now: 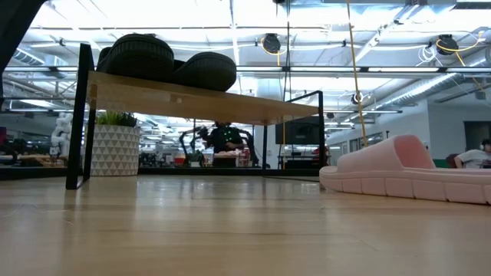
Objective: Pick and place slides into the shelf
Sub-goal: Put the top pink slide on the shelf
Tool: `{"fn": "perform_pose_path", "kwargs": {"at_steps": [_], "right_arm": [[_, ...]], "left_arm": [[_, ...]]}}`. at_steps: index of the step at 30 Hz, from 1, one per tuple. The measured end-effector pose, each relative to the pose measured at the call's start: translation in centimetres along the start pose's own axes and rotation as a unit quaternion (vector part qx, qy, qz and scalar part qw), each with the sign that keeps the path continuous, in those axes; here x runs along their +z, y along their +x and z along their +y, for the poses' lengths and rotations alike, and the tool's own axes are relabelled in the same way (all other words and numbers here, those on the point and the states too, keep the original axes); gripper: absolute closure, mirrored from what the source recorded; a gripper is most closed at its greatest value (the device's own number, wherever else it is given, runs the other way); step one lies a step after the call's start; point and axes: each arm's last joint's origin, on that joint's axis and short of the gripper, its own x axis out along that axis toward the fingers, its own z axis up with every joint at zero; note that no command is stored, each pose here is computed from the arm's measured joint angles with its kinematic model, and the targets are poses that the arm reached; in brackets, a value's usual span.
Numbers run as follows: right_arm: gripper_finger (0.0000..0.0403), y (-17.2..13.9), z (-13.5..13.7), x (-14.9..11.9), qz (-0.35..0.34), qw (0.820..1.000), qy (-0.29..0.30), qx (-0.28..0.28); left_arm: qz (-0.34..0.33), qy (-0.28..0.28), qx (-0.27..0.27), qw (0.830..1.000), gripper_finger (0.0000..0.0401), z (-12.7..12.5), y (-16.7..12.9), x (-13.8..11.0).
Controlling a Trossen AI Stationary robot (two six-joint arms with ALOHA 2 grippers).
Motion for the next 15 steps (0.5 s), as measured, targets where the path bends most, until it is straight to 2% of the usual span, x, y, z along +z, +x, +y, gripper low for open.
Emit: {"fn": "perform_pose_path", "kwargs": {"at_steps": [4, 8, 11, 15], "right_arm": [[0.0402, -0.8, -0.8, -0.2, 0.003, 1.0, 0.016, 0.004], [0.0402, -1.5, -0.9, -0.9, 0.021, 0.998, 0.048, 0.032], [0.0402, -1.7, -0.9, -1.3, 0.037, 0.995, 0.088, 0.04], [0.0402, -2.1, -0.4, -1.8, 0.061, 0.984, 0.154, 0.073]], "left_arm": [[0.06, -0.01, -0.049, 0.997, 0.0212, -0.6, -0.1, -0.3], [0.077, -0.011, -0.076, 0.994, 0.0211, -1.9, -0.9, 0.8], [0.072, 0.002, -0.075, 0.995, 0.0211, -2.8, -1.9, 2.3], [0.073, 0.028, -0.035, 0.996, 0.021, -3.9, -4.5, 5.0]]}}
